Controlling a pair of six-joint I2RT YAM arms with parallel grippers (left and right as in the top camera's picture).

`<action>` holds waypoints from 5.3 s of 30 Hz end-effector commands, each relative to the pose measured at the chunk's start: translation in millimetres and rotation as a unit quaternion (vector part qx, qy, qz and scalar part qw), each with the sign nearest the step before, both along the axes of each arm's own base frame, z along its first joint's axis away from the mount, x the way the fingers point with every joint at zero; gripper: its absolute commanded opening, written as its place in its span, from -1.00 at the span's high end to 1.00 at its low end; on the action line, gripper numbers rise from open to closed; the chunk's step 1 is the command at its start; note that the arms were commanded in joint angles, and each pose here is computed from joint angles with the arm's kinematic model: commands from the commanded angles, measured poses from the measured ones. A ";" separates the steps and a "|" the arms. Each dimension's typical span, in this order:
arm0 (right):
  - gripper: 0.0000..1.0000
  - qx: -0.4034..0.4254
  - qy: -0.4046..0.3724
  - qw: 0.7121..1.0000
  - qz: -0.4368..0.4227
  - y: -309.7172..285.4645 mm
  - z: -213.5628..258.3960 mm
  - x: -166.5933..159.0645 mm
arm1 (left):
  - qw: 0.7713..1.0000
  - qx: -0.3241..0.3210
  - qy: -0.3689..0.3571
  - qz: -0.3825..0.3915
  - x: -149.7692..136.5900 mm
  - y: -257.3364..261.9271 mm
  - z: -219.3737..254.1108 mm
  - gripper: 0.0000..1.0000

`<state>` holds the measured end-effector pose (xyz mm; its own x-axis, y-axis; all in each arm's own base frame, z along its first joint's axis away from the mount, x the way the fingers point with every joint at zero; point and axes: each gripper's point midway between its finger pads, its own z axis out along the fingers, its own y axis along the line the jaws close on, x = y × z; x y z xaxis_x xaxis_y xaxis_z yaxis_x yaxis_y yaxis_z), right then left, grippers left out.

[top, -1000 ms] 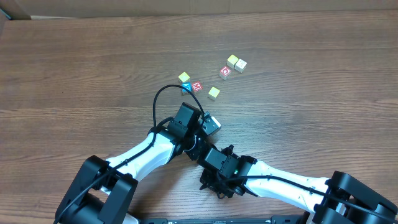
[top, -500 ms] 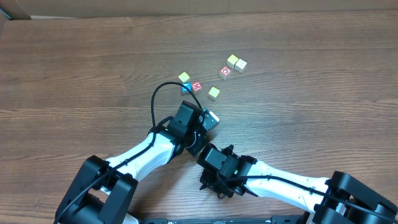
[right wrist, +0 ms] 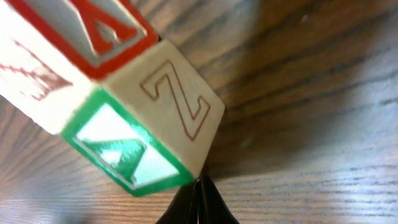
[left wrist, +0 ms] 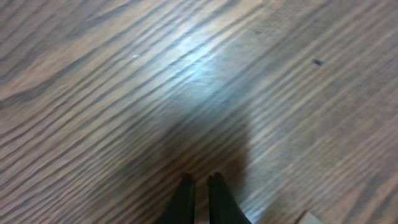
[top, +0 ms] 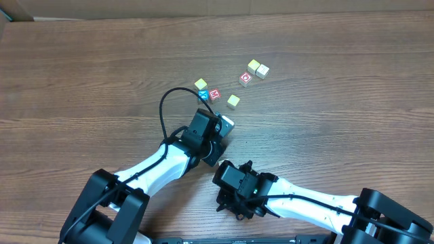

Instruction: Flip 3 blocks

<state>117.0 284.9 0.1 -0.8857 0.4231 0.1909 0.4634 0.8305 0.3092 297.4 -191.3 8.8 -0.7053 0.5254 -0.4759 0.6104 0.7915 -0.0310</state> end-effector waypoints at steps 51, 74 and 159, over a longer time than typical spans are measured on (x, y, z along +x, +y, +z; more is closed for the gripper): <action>0.52 -0.196 -0.196 0.935 -0.223 -250.0 193.7 126.8 | 0.860 -0.143 -0.111 0.478 -24.8 206.7 184.9 0.32; -1.00 -0.222 -0.368 0.896 -0.114 -264.2 330.1 150.8 | 0.912 -0.153 -0.242 0.294 -154.0 166.1 271.1 -1.00; -1.00 -0.043 -0.719 0.677 -0.151 -260.1 244.9 107.7 | 0.923 -0.139 -0.191 0.304 -168.0 165.7 248.5 -1.00</action>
<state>223.3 22.4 252.0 -0.0016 0.6745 -0.7383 -0.1040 0.7341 0.6710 130.6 -23.4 252.6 -0.5941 -0.1120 -0.7965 0.0407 0.9848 -0.1689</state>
